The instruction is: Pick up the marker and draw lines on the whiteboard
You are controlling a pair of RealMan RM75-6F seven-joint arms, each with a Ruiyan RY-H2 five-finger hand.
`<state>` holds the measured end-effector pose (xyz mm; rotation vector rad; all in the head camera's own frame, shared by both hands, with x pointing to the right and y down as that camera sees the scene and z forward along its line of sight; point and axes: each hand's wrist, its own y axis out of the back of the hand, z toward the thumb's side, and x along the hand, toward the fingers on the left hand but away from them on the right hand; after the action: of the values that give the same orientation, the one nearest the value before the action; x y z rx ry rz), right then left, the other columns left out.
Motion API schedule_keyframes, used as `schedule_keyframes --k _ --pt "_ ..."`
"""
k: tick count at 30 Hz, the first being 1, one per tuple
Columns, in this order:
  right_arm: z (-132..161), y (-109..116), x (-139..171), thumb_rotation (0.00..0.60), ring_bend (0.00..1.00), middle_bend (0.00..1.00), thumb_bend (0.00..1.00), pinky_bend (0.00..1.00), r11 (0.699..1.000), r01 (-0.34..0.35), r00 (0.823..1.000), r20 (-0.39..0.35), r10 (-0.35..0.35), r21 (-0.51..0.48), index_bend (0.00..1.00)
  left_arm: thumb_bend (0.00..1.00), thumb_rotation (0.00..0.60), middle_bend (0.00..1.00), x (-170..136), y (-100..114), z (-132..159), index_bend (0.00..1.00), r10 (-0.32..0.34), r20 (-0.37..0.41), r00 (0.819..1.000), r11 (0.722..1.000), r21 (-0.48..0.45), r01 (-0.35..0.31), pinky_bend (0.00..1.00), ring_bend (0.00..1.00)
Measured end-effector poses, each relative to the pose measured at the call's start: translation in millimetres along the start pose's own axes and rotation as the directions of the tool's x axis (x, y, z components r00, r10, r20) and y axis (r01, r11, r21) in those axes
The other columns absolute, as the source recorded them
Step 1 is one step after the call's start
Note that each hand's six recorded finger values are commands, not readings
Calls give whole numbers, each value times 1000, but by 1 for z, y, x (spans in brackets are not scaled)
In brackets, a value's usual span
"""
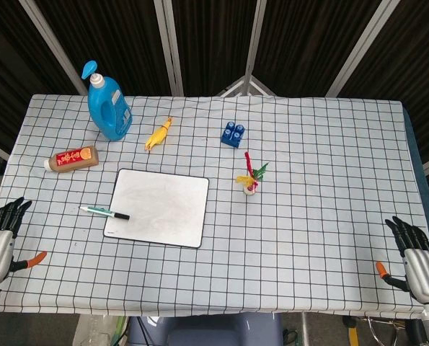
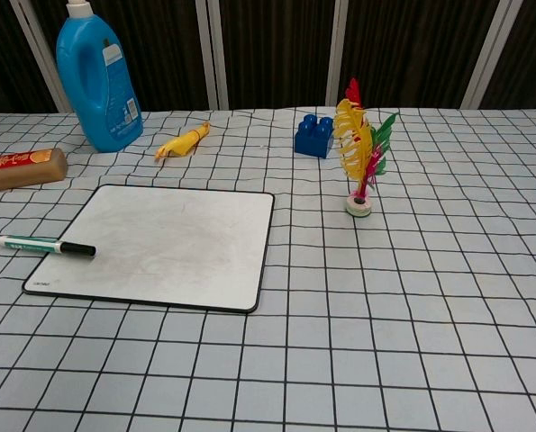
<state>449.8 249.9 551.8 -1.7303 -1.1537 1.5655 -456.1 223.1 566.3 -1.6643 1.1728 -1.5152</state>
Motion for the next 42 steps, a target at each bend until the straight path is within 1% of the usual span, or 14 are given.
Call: schedule_keyframes --k 5,11,16,21,26,29,36,38,42 --pt "1 2 0 600 0 0 355 0 1000 14 1000 -6 -14 -4 0 68 600 0 0 0 0 0 0 3 1000 1000 2 0 0 0" --pt "2 6 0 600 0 0 353 0 999 46 999 -20 -46 -16 0 69 600 0 -1 0 1 0 -1 7 1000 1000 2 1 0 0" --pt "7 11 -1 600 0 0 354 0 995 94 994 -45 -96 -35 0 68 600 0 0 -1 2 0 -7 9 1000 1000 1 7 0 0" --pt "4 9 0 600 0 0 354 0 995 94 994 -43 -96 -41 0 68 600 0 2 -3 4 0 -16 18 1000 1000 6 16 0 0" --pt "3 8 1 600 0 0 354 0 995 89 995 -42 -91 -47 0 89 600 0 8 -2 11 11 -7 40 999 1000 10 7 0 0" --pt "3 8 1 600 0 0 354 0 995 85 995 -42 -87 -48 0 117 600 0 13 -3 16 51 -18 51 999 1000 12 17 0 0" --pt "4 7 1 600 0 0 353 0 995 81 996 -42 -84 -56 0 197 600 0 36 -9 31 216 -62 89 994 997 52 57 0 0" --pt "4 7 1 600 0 0 354 0 995 82 996 -42 -84 -58 0 227 600 0 48 -14 36 259 -84 100 991 994 76 77 0 0" --pt "3 8 1 600 0 0 354 0 994 85 995 -39 -88 -65 0 286 600 2 72 -26 44 382 -136 110 985 983 142 120 0 0"
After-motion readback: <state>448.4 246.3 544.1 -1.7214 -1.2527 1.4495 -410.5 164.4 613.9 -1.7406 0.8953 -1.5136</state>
